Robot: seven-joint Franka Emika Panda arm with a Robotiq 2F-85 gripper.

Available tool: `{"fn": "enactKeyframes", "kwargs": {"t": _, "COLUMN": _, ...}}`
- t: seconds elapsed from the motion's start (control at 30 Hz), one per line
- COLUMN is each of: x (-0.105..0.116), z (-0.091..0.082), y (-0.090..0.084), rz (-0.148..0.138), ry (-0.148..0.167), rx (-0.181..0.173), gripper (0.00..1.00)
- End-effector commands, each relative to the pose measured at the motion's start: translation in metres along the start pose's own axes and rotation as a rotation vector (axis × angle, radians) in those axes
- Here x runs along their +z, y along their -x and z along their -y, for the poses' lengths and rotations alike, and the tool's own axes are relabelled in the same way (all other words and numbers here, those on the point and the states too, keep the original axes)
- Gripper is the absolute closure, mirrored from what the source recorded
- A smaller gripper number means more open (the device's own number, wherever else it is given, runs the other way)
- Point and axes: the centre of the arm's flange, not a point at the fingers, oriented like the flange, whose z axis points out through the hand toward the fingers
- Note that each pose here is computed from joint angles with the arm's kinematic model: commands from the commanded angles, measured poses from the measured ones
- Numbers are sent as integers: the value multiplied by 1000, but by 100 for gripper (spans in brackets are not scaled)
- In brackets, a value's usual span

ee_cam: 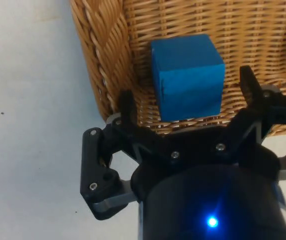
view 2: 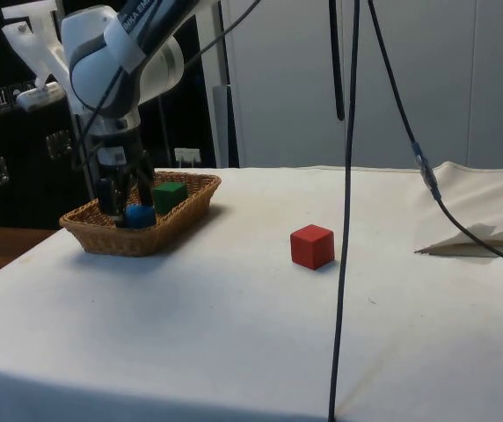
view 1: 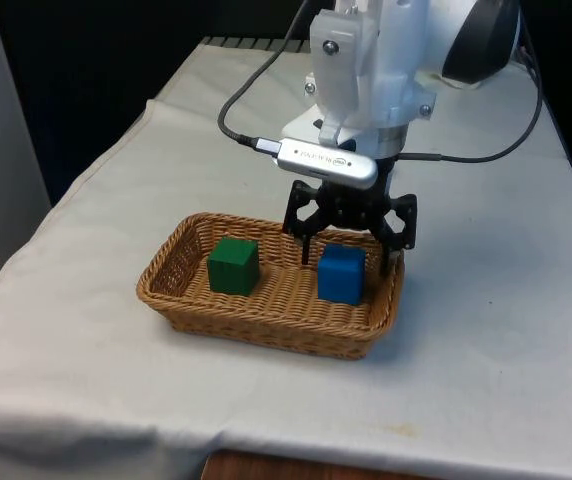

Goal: Pick up exactly two blocks and place them into the basket.

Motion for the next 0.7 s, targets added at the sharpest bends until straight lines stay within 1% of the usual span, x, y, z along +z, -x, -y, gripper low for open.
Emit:
{"fn": "enactKeyframes", "kwargs": {"t": 0.0, "x": -5, "z": -1, "y": 1, "rz": -2, "ry": 3, "rx": 0, "gripper": 0}}
{"fn": "enactKeyframes", "kwargs": {"t": 0.03, "x": -14, "z": -3, "y": 3, "rz": -3, "ry": 0, "rx": 0, "gripper": 0}}
{"fn": "enactKeyframes", "kwargs": {"t": 0.1, "x": -17, "z": -4, "y": 4, "rz": -2, "ry": -1, "rx": 2, "gripper": 0}}
{"fn": "enactKeyframes", "kwargs": {"t": 0.13, "x": -12, "z": -3, "y": 1, "rz": 0, "ry": -3, "rx": 2, "gripper": 0}}
{"fn": "enactKeyframes", "kwargs": {"t": 0.17, "x": -23, "z": -6, "y": 6, "rz": -2, "ry": -3, "rx": 2, "gripper": 0}}
{"fn": "enactKeyframes", "kwargs": {"t": 0.33, "x": -39, "z": -11, "y": 13, "rz": -1, "ry": -9, "rx": 3, "gripper": 0}}
{"fn": "enactKeyframes", "kwargs": {"t": 0.4, "x": -51, "z": -15, "y": 18, "rz": -2, "ry": -11, "rx": 4, "gripper": 0}}
{"fn": "enactKeyframes", "kwargs": {"t": 0.43, "x": -53, "z": -16, "y": 20, "rz": -3, "ry": -12, "rx": 4, "gripper": 0}}
{"fn": "enactKeyframes", "kwargs": {"t": 0.47, "x": -46, "z": -14, "y": 15, "rz": 4, "ry": -13, "rx": 5, "gripper": 0}}
{"fn": "enactKeyframes", "kwargs": {"t": 0.5, "x": -56, "z": -17, "y": 22, "rz": -3, "ry": -12, "rx": 3, "gripper": 0}}
{"fn": "enactKeyframes", "kwargs": {"t": 0.67, "x": -72, "z": -24, "y": 32, "rz": -9, "ry": -15, "rx": 3, "gripper": 0}}
